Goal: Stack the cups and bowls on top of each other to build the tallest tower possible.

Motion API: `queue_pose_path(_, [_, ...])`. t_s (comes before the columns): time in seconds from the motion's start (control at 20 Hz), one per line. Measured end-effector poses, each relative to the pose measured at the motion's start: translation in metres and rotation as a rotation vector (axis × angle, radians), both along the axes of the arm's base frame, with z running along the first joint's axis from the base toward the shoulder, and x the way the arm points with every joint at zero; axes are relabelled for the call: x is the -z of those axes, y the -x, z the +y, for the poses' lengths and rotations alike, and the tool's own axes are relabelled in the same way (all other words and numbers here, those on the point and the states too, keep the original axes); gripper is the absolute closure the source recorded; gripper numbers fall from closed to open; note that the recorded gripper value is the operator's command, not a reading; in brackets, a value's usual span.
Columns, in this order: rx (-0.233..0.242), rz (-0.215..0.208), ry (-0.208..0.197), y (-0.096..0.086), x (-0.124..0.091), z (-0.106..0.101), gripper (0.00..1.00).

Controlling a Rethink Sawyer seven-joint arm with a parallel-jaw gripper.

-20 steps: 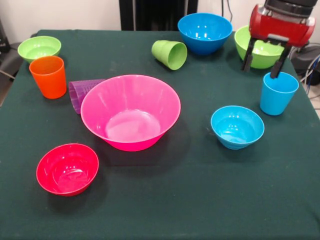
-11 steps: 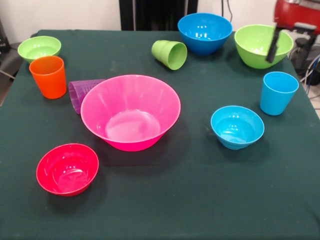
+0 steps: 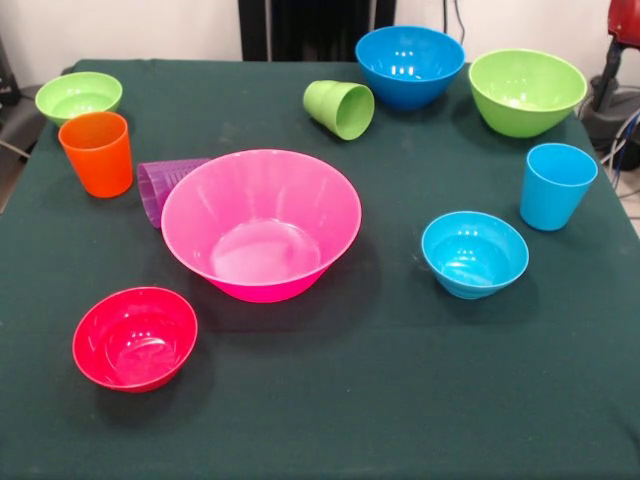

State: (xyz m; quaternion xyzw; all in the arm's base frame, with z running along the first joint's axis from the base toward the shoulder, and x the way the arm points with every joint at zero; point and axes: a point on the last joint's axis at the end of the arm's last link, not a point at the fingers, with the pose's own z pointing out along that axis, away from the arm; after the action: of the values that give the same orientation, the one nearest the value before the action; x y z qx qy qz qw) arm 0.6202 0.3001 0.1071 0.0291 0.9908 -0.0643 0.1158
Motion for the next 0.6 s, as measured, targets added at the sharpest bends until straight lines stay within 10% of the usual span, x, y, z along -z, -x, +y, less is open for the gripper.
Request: queue_pose_path(0.6, [0.012, -0.020, -0.050, -0.001, 0.072, -0.029, 0.00])
